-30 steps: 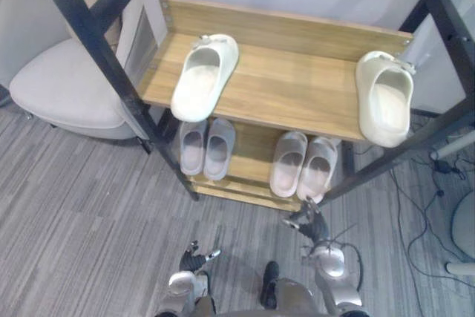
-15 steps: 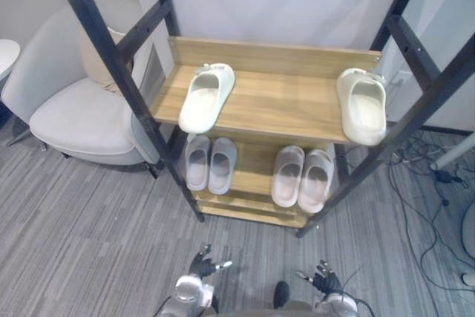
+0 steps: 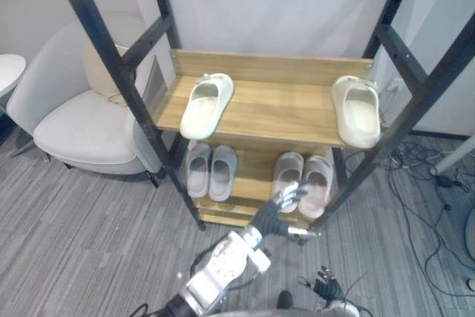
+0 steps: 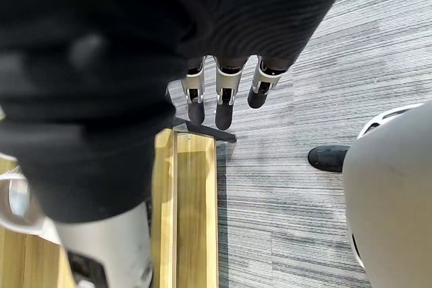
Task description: Organize the slippers on the shoe rack
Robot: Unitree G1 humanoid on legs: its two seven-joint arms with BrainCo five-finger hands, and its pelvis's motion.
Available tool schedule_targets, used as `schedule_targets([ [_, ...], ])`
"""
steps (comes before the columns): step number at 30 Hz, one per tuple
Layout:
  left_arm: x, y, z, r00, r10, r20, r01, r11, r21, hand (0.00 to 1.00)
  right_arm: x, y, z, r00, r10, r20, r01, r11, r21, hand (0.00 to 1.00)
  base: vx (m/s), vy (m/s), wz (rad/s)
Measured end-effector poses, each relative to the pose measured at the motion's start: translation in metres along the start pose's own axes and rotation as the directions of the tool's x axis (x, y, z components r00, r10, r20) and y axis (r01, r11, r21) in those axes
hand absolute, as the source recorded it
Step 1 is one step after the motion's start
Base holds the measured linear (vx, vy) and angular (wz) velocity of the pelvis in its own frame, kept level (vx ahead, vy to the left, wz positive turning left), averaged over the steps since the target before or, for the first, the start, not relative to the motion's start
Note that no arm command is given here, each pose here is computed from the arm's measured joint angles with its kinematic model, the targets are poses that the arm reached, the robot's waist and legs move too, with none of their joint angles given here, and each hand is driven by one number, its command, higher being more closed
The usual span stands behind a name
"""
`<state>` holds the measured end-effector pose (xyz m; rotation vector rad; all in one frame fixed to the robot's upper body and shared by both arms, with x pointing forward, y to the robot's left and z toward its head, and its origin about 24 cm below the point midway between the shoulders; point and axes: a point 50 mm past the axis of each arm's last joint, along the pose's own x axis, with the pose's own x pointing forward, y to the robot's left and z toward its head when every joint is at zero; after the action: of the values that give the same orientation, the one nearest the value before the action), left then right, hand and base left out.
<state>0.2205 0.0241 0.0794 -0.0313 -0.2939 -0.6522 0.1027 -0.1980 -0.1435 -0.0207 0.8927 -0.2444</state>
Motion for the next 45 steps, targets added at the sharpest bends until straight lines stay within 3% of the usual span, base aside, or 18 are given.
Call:
schedule_targets([
  [5, 0.022, 0.047, 0.069, 0.942, 0.14, 0.306, -0.178, 0.979, 0.101, 0.0, 0.0, -0.002, -0.001, 1.0, 0.001, -0.004, -0.001, 1.0, -0.006, 0.0, 0.04, 0.01, -0.05],
  [8, 0.027, 0.064, 0.087, 0.9, 0.197, 0.389, -0.259, 0.959, 0.114, 0.0, -0.001, -0.001, -0.002, 1.0, 0.01, -0.007, -0.01, 1.0, -0.009, 0.0, 0.0, 0.012, -0.09],
  [13, 0.033, 0.106, 0.073, 0.888, 0.327, 0.323, -0.396, 0.901, 0.178, 0.0, 0.0, 0.0, 0.0, 1.0, 0.021, -0.002, -0.021, 1.0, -0.01, 0.0, -0.04, -0.005, -0.07],
  [17, 0.025, 0.152, 0.066, 0.83, 0.486, 0.274, -0.548, 0.802, 0.238, 0.0, 0.0, 0.0, 0.001, 1.0, 0.029, 0.0, -0.029, 1.0, -0.01, 0.0, -0.04, -0.015, -0.16],
  [23, 0.014, 0.216, 0.078, 0.741, 0.621, 0.257, -0.67, 0.654, 0.351, 0.0, 0.0, -0.001, 0.003, 1.0, 0.021, 0.004, -0.021, 1.0, 0.003, 0.0, 0.0, -0.008, -0.14],
  [31, -0.002, 0.261, 0.103, 0.678, 0.683, 0.272, -0.714, 0.523, 0.465, 0.0, 0.002, -0.004, 0.009, 1.0, 0.012, 0.025, -0.012, 1.0, 0.021, 0.0, 0.01, -0.002, -0.13],
  [36, 0.001, 0.272, 0.106, 0.659, 0.709, 0.253, -0.722, 0.5, 0.479, 0.0, 0.003, -0.003, 0.012, 0.999, 0.019, 0.033, -0.02, 0.999, 0.026, 0.0, -0.05, -0.004, -0.08],
  [45, 0.006, 0.284, 0.108, 0.688, 0.699, 0.194, -0.636, 0.454, 0.624, 0.0, 0.005, -0.002, 0.019, 0.998, 0.024, 0.054, -0.026, 0.999, 0.027, 0.0, -0.03, -0.026, -0.03],
])
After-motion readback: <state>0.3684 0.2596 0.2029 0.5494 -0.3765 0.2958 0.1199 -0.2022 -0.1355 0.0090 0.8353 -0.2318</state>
